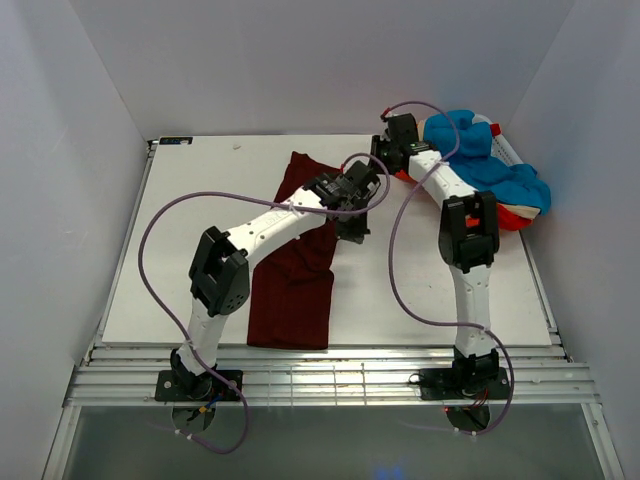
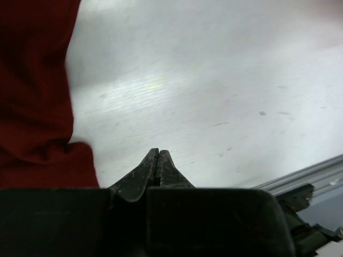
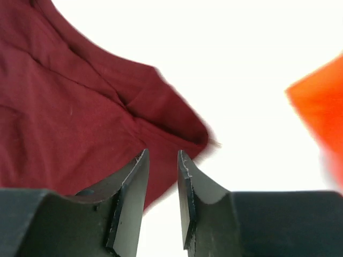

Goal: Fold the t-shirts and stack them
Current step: Fold the tshirt

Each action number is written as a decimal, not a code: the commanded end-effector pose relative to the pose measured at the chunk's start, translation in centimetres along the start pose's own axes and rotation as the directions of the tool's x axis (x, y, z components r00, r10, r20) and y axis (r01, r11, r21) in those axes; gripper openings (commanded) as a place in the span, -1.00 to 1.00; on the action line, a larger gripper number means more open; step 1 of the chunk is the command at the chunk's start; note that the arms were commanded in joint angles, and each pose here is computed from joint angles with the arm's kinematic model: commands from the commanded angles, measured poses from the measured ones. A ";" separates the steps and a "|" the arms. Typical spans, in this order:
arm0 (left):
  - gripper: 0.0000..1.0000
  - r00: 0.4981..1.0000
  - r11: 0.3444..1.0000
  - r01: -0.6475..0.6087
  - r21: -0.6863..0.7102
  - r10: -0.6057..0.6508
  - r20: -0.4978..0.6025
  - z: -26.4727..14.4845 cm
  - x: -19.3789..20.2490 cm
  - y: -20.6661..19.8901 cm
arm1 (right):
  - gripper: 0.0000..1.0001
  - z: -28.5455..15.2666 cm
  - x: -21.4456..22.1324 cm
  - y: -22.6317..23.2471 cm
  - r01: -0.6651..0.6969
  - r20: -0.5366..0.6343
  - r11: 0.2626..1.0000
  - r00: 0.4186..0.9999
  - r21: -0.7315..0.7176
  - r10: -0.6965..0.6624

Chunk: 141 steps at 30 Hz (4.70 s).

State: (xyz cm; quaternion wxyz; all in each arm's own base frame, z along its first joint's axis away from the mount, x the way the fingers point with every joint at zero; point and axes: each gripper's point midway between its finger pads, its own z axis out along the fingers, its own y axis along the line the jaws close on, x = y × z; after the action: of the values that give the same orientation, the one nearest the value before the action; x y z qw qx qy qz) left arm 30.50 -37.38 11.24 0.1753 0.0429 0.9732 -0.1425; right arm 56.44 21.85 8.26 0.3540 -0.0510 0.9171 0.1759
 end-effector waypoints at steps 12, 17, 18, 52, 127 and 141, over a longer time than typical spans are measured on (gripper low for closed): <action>-1.00 0.964 0.962 -0.199 -0.185 0.227 0.142 4.2 -11.0 7.3 | -0.84 -23.1 -3.2 1.9 0.095 0.318 0.987 0.939 0.128 -0.132; -1.00 0.943 0.935 -0.224 -0.275 0.279 0.181 5.7 -12.8 8.8 | -0.84 -26.4 0.7 1.9 0.087 0.316 0.982 0.939 0.165 -0.136; -1.00 0.944 0.933 -0.220 -0.285 0.278 0.179 6.0 -13.0 9.3 | -0.85 -27.9 1.1 1.9 0.081 0.331 0.983 0.934 0.165 -0.132; -1.00 0.982 0.968 0.027 -0.248 0.020 0.185 16.7 -17.5 19.8 | -0.85 -33.9 10.8 -2.3 -0.024 0.210 0.952 0.977 0.305 -0.042; -0.08 0.951 0.917 0.269 -0.294 -0.301 -0.066 -2.4 17.1 24.6 | 0.04 -18.5 34.3 18.8 0.241 -0.304 0.960 0.912 -0.143 -0.275; -0.07 0.954 0.923 0.270 -0.274 -0.295 -0.054 -2.8 16.7 24.3 | 0.18 -19.2 35.7 16.9 0.270 -0.339 0.961 0.899 -0.068 -0.277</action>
State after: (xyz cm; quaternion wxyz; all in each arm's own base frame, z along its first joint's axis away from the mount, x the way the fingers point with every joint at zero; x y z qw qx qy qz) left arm 17.50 -12.76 1.58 0.1123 -0.1141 0.9865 -0.0334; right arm 14.21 32.50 2.78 0.2072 -0.2228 0.9425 0.1384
